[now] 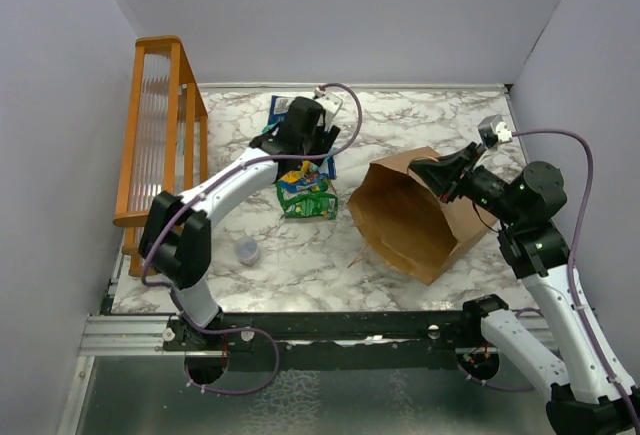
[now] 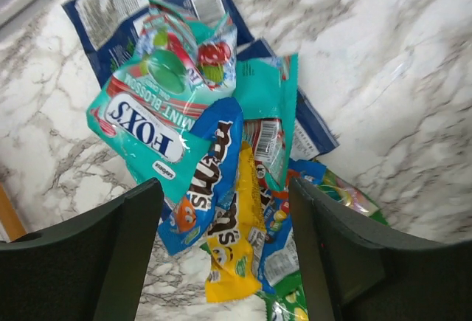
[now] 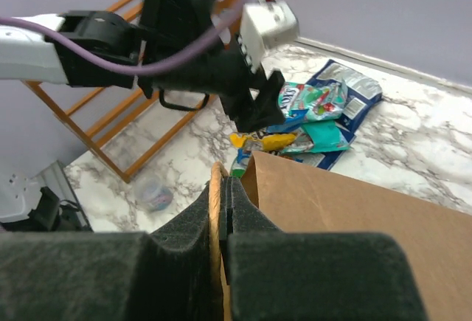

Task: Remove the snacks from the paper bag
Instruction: Place the snack at the center of the board, then adjust the paper bag at the center of the board.

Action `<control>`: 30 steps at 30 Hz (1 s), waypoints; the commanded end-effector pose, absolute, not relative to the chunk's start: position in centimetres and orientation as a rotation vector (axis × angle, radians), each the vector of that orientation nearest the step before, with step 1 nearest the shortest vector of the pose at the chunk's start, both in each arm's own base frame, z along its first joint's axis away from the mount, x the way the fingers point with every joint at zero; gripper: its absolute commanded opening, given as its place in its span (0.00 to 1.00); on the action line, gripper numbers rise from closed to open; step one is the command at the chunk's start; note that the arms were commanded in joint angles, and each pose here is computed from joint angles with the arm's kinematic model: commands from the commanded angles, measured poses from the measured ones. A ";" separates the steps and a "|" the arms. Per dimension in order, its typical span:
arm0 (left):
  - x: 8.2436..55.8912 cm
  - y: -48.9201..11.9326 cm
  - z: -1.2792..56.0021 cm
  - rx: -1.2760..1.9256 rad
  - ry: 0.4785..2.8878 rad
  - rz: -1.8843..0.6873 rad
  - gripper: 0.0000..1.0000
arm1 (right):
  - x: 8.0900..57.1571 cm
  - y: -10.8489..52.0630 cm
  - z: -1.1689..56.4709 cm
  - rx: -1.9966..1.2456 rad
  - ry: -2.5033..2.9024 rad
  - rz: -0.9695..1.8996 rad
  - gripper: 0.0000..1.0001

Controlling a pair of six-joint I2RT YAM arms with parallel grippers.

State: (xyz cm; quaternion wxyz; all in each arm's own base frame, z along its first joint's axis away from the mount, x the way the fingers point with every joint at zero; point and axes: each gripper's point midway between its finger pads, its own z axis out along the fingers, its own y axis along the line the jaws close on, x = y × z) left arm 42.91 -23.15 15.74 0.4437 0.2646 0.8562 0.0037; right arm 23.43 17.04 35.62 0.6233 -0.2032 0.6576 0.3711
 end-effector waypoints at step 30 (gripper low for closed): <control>32.4 -15.8 39.9 0.279 1.440 -0.227 0.82 | 33.4 6.0 33.1 0.374 1.636 0.337 0.02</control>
